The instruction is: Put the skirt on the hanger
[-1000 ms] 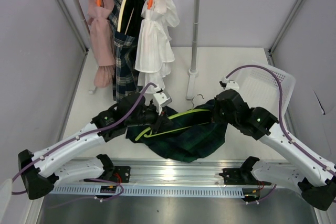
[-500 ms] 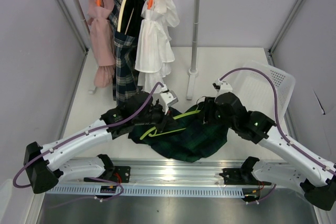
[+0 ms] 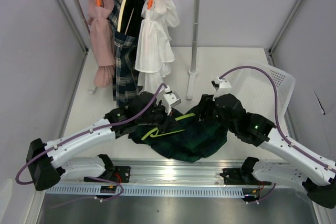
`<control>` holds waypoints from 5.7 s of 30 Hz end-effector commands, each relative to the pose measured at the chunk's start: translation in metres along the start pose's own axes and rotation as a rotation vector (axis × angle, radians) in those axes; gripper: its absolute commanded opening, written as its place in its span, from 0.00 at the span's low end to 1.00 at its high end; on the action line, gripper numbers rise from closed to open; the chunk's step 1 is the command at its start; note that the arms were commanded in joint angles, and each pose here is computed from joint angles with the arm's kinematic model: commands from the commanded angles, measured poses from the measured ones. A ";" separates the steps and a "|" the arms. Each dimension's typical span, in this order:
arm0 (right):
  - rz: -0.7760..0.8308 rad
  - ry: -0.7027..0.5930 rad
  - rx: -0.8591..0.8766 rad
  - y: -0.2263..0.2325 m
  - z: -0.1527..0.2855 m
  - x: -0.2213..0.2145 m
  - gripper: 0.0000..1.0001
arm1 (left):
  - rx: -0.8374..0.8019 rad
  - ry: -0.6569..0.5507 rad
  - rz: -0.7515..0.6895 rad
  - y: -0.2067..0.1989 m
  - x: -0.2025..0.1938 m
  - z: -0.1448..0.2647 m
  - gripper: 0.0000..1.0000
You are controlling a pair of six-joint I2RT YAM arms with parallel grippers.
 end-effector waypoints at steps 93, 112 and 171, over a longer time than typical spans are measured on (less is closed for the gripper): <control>-0.098 -0.186 -0.096 -0.039 0.002 -0.004 0.00 | 0.359 -0.225 0.664 0.094 -0.110 0.012 0.45; -0.117 -0.248 -0.122 -0.044 0.002 0.006 0.00 | 0.363 -0.219 0.620 0.081 -0.089 0.020 0.00; -0.041 -0.430 -0.311 -0.073 0.009 0.017 0.00 | 0.173 -0.141 0.689 0.051 0.009 0.099 0.00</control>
Point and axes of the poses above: each gripper's point midway between its finger pads, its own z axis back along the fingers, its own y axis along the line the jaws close on, x = y × z, the point moved 4 cm from there along z, back along the fingers, and after that the axes turned 4 degrees about z, right-handed, at the moved point
